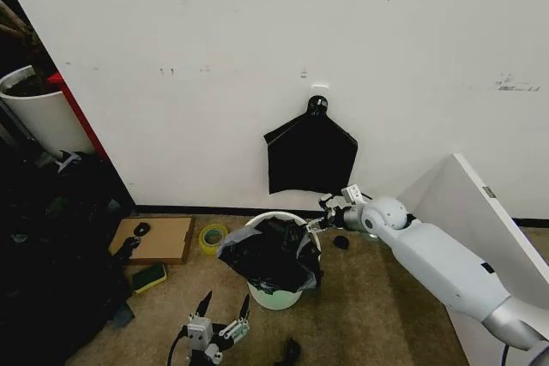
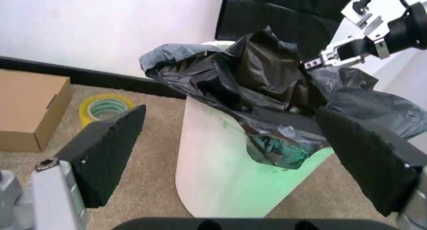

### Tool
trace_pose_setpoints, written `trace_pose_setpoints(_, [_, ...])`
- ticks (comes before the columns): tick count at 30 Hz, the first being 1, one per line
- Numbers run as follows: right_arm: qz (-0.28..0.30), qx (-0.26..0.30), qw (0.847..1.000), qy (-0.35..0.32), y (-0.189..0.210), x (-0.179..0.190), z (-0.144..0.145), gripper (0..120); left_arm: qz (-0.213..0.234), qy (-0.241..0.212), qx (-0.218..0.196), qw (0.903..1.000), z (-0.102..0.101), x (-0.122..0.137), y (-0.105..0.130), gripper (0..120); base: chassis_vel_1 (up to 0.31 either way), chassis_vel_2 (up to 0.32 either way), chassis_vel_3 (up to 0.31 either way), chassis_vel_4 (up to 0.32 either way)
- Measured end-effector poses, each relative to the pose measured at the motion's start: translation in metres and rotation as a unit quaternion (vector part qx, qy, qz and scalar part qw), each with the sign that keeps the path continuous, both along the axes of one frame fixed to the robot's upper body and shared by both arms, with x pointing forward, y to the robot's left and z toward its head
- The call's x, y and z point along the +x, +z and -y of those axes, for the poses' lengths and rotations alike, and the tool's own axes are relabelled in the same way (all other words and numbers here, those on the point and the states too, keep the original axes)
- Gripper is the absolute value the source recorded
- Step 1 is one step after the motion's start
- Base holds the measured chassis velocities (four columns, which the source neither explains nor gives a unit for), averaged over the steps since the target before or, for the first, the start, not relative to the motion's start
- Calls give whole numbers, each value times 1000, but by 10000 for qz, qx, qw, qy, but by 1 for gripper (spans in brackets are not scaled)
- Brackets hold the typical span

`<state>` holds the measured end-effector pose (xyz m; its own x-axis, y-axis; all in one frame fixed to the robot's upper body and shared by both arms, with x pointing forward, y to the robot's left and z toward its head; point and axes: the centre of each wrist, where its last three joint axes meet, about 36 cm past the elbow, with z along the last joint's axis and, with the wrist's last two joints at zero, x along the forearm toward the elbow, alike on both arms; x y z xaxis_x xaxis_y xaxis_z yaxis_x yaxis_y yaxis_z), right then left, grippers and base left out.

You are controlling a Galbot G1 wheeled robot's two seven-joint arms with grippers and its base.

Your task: Place the garbage bag over the trash bin.

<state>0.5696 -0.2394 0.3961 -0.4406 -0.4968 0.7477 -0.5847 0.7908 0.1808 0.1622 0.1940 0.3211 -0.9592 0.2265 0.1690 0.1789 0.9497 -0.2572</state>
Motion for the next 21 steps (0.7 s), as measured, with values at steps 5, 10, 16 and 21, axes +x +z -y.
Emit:
trace_pose_setpoints(5, [-14,37,10000,87,0,0,-4,61,-31,15,3,10000,1,1,-1,100,0,0,0,0])
trace_pose_setpoints(10, [-34,43,9999,157,-1,-1,-6,45,-57,9,-1,10000,2,1,-1,100,0,0,0,0])
trace_pose_setpoints(16, [-37,47,9998,194,-1,-1,-7,22,-80,15,3,10000,2,1,-1,100,0,0,0,0])
trace_pose_setpoints(21, [-50,61,9997,211,-2,-2,-7,7,-92,32,17,10000,3,1,-2,100,0,0,0,0])
